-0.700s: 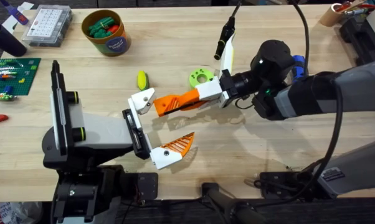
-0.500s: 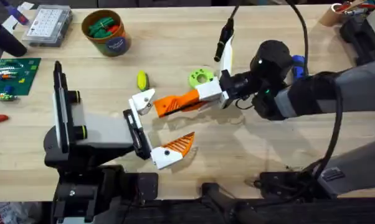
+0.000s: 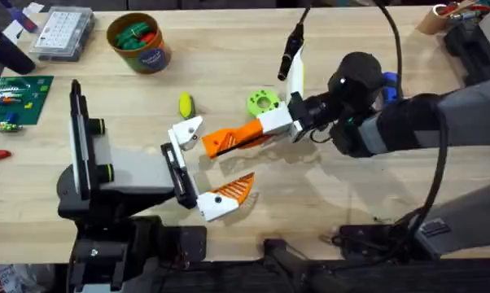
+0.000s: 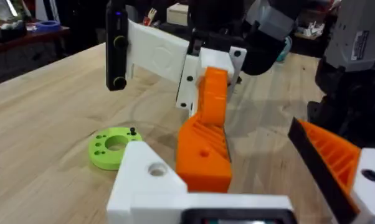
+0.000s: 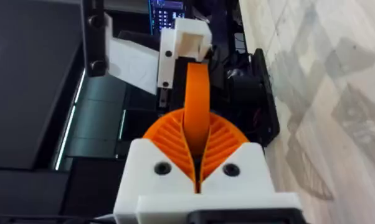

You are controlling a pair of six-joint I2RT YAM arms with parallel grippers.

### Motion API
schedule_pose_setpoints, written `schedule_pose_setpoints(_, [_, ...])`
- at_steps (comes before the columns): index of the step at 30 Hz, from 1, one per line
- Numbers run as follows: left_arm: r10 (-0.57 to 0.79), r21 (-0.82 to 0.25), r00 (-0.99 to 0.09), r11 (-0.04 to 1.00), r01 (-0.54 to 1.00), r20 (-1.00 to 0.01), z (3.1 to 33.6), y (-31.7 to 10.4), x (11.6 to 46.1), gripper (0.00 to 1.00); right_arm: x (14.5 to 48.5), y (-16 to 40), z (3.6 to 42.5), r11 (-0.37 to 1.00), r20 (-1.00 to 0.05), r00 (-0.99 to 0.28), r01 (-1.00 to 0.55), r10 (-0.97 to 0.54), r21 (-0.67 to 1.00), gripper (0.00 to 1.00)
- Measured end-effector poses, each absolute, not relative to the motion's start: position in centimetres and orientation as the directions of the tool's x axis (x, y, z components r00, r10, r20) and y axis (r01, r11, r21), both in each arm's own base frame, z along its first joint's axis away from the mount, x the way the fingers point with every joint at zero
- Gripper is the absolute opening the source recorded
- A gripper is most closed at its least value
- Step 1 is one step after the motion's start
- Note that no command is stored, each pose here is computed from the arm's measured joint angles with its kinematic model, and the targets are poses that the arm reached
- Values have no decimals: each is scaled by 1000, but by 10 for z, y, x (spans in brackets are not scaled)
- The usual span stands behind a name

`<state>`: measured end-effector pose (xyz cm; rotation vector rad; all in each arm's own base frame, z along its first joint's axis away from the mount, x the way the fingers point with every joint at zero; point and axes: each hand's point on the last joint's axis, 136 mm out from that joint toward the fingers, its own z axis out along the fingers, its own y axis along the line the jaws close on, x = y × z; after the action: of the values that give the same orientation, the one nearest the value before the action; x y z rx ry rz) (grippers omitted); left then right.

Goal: Pick up the gripper from the table and insert it into the empty holder that is missing its gripper. Then pick up a screw, insert it into the mounting hole, and use the screwdriver to tighten it. Finally, clean up the table by picking up the vegetable and placing it into the bucket.

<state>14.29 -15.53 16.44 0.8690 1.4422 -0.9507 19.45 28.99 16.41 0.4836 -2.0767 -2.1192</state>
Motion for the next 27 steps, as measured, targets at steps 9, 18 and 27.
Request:
schedule_pose_setpoints(9, [-5,-77,-82,399,914,-997,164,-155,143,983,194,290,171,-47,-121,-941,-112,-316,993,14])
schedule_pose_setpoints(18, [-5,-77,-82,399,914,-997,164,-155,143,983,194,290,171,-40,-101,-943,-93,-317,995,14])
schedule_pose_setpoints(27, [-5,-77,-81,399,914,-997,164,-155,143,983,194,291,172,-33,-76,-945,-68,-317,997,14])
